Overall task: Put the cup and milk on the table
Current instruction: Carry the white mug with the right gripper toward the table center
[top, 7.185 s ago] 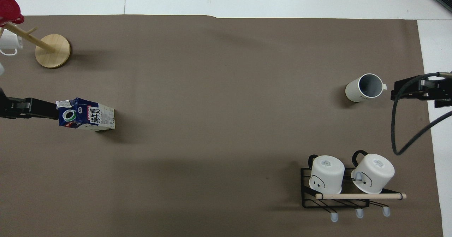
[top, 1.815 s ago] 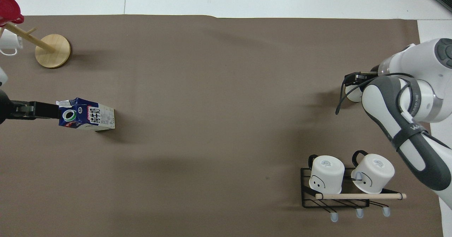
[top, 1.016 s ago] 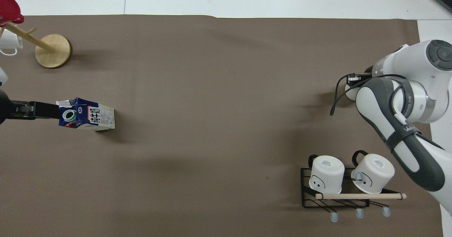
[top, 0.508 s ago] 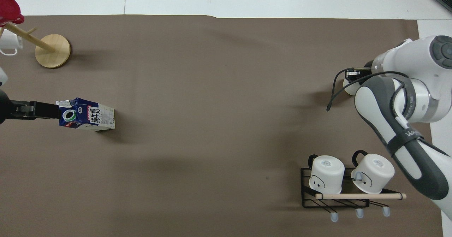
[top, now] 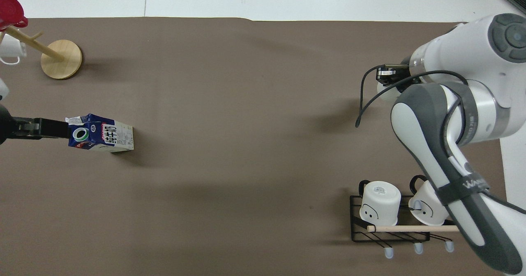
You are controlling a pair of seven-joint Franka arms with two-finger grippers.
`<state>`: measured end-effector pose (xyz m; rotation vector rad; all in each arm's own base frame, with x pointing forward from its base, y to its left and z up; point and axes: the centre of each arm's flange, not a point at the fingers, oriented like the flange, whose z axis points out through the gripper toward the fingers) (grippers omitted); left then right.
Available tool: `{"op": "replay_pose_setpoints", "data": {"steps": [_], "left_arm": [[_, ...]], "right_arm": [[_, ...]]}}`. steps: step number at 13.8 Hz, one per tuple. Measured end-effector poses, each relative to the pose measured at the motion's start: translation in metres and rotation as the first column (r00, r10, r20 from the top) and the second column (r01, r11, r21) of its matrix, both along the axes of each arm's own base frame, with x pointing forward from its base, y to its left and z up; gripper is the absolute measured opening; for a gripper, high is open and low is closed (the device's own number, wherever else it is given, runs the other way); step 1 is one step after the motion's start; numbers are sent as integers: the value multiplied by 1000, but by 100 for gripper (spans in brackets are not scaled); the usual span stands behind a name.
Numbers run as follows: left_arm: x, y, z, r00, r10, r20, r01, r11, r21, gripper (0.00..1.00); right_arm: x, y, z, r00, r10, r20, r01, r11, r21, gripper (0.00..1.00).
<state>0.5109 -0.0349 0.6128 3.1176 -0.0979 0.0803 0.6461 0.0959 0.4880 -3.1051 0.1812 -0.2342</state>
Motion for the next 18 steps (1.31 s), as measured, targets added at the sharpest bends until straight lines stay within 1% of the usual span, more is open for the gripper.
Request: {"op": "replay_pose_setpoints", "data": {"steps": [2, 6, 7, 9, 11, 13, 15, 16, 18], "left_arm": [[0, 0, 0, 1000, 0, 0, 0, 1000, 0, 100], [0, 0, 0, 1000, 0, 0, 0, 1000, 0, 100], [0, 0, 0, 1000, 0, 0, 0, 1000, 0, 100], [0, 0, 0, 1000, 0, 0, 0, 1000, 0, 100], [0, -1, 2, 1000, -1, 3, 1, 1000, 0, 100], [0, 0, 3, 1000, 0, 7, 0, 1000, 0, 100], [0, 0, 4, 1000, 0, 8, 0, 1000, -1, 100], [0, 0, 4, 1000, 0, 9, 0, 1000, -1, 100], [0, 0, 4, 1000, 1, 7, -1, 1000, -1, 100]], "right_arm": [[-6, 40, 19, 1000, -18, -11, 18, 1000, 6, 4], [-16, 100, 24, 1000, -18, -5, 18, 1000, 19, 4], [-20, 119, 24, 1000, -17, -6, 18, 1000, 23, 4], [-36, 166, 18, 999, -31, -16, 32, 999, 32, 4], [-51, 217, 8, 998, -57, -28, 58, 998, 38, 4], [-62, 255, -6, 997, -66, -42, 68, 997, 37, 4], [-73, 291, -30, 996, -64, -58, 66, 998, 18, 4], [-79, 307, -44, 996, -59, -60, 59, 998, -6, 4], [-87, 335, -76, 997, -56, -45, 54, 998, -42, 4]]}}
